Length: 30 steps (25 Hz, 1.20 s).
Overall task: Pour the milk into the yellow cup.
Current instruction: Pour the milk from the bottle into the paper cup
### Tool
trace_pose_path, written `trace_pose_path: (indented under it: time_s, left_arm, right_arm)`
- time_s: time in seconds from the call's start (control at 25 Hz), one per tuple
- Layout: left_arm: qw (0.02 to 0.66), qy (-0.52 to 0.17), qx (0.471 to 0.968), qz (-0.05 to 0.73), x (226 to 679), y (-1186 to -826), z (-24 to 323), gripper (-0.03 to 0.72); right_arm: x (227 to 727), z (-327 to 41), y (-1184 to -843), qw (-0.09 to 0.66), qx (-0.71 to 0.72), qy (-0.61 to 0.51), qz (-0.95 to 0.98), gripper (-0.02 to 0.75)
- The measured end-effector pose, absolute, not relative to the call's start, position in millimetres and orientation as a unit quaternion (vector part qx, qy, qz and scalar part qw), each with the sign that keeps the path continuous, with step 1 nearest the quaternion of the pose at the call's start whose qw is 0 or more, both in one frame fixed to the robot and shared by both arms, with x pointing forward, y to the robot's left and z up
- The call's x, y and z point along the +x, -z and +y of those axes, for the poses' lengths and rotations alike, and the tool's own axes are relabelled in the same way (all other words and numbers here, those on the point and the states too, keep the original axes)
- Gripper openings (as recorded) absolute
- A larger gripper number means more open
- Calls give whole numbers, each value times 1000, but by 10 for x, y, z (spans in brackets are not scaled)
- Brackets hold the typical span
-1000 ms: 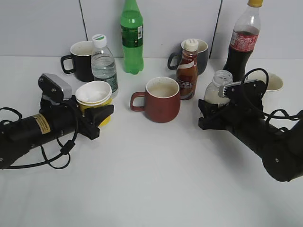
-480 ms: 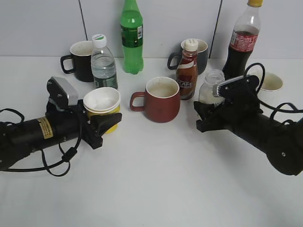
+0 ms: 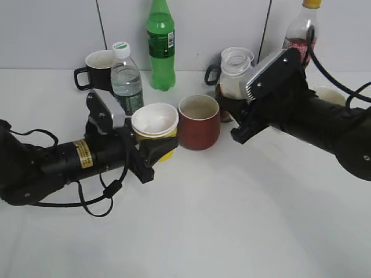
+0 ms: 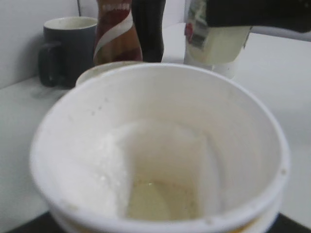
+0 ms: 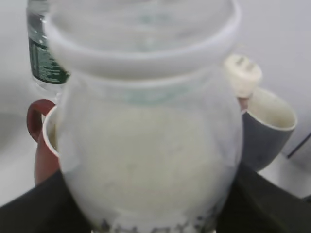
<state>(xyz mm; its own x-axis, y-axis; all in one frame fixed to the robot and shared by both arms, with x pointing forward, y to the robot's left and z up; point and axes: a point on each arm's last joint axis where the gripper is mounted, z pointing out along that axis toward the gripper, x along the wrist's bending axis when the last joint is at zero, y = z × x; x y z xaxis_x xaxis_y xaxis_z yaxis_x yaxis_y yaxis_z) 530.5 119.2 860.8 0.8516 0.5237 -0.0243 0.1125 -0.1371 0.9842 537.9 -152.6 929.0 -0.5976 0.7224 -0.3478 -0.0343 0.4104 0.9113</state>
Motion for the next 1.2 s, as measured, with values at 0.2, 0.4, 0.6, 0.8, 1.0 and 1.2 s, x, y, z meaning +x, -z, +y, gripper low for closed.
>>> trace_pose_path:
  time_s: [0.2,0.4,0.6,0.8,1.0,1.2]
  left_arm:
    - [621,-164,743,188,5291,-8736,972,361]
    - [622,-152,748,174,5223,-8743,846,361]
    - [624,-147,749,167,5194,-8749,797,361]
    - [632,-149,742,164,5200,-8771,789,360]
    - [635,-152,740,161,5225,-8792,774,360]
    - [635,-152,740,161,5225,-8792,774,360]
  right_arm:
    - [5400,-1276,-9373,420,128,-449,778,451]
    - [5478,-1248,-9449,478,54,-400,780,451]
    - [5509,-1238,-9484,518,-16,-355,778,451]
    - [5509,-1238,-9488,540,-66,-321,775,451]
    - [5507,-1235,-9488,558,-111,-289,770,451]
    - [5507,-1235,-9489,574,-154,-258,762,450]
